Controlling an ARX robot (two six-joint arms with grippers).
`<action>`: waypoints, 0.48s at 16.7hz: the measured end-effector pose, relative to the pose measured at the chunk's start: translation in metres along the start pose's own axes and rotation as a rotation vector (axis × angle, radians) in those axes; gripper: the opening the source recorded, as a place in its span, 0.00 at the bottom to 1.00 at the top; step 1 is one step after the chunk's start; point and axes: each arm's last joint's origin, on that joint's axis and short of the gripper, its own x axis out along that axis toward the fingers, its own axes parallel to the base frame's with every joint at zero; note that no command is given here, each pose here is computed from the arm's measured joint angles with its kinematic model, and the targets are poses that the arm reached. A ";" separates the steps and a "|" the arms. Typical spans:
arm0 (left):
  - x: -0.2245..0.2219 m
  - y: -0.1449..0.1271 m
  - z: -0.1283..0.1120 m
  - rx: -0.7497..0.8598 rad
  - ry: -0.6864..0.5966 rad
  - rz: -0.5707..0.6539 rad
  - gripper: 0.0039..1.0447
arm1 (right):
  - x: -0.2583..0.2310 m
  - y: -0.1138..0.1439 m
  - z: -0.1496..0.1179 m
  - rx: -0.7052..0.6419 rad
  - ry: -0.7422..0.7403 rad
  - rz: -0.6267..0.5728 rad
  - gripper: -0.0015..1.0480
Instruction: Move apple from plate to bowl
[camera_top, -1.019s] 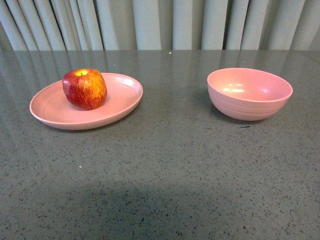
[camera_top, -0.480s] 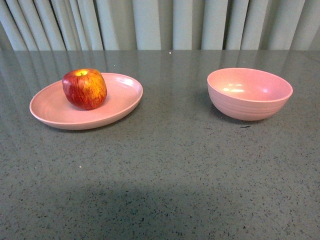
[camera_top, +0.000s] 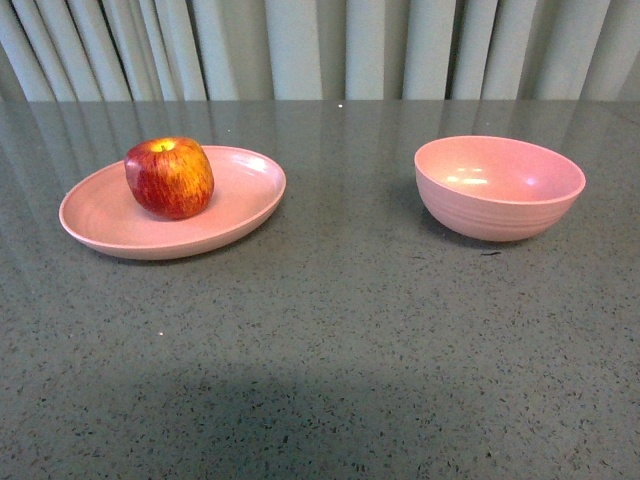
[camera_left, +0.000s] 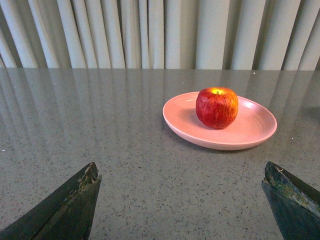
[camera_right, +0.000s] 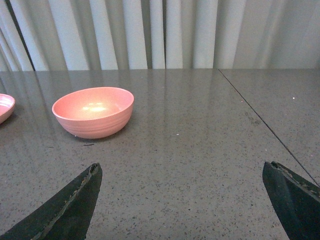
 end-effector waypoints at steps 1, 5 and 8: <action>0.000 0.000 0.000 0.000 0.000 0.000 0.94 | 0.000 0.000 0.000 0.000 0.000 0.000 0.94; 0.000 0.000 0.000 0.000 0.000 0.000 0.94 | 0.003 0.001 -0.007 0.099 0.228 0.030 0.94; 0.000 0.000 0.000 0.000 0.000 0.000 0.94 | 0.006 0.002 0.009 0.109 0.169 0.025 0.94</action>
